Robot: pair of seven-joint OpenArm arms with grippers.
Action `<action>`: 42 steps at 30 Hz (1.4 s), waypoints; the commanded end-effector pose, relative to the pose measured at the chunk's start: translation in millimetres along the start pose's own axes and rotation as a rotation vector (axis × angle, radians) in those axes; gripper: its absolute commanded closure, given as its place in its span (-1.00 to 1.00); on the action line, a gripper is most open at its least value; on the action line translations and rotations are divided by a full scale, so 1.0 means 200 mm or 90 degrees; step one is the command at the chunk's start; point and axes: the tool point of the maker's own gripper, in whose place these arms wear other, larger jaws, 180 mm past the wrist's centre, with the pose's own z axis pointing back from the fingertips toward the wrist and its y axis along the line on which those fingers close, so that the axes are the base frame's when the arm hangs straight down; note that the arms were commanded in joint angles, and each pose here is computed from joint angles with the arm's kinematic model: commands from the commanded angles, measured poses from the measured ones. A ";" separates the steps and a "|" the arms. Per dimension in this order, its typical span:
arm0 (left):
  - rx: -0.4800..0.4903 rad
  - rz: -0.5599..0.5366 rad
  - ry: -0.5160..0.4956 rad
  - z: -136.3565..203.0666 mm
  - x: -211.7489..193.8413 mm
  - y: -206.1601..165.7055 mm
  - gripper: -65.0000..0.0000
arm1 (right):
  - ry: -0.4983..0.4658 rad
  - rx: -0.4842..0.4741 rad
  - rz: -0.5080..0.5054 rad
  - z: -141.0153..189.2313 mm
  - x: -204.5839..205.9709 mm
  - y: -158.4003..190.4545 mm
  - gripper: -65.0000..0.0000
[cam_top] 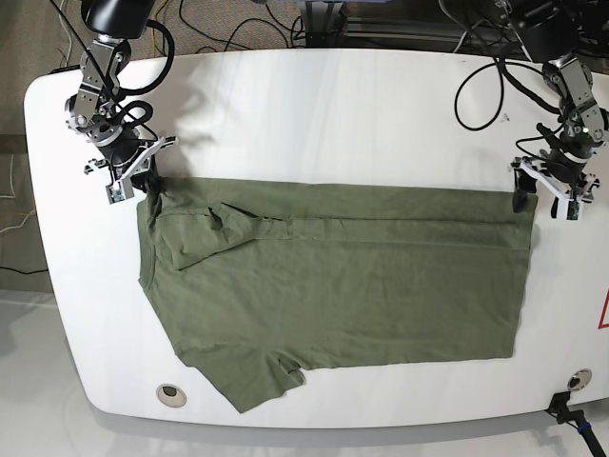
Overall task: Fold the T-shirt properly
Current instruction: 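Lower both grippers and pinch the folded edge of the shirt, then drag the folded shirt toward the robot with both grippers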
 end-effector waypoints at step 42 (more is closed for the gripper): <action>-0.029 -0.017 0.030 0.05 -0.13 -0.08 1.00 | -0.021 0.003 0.048 0.18 0.01 0.11 1.00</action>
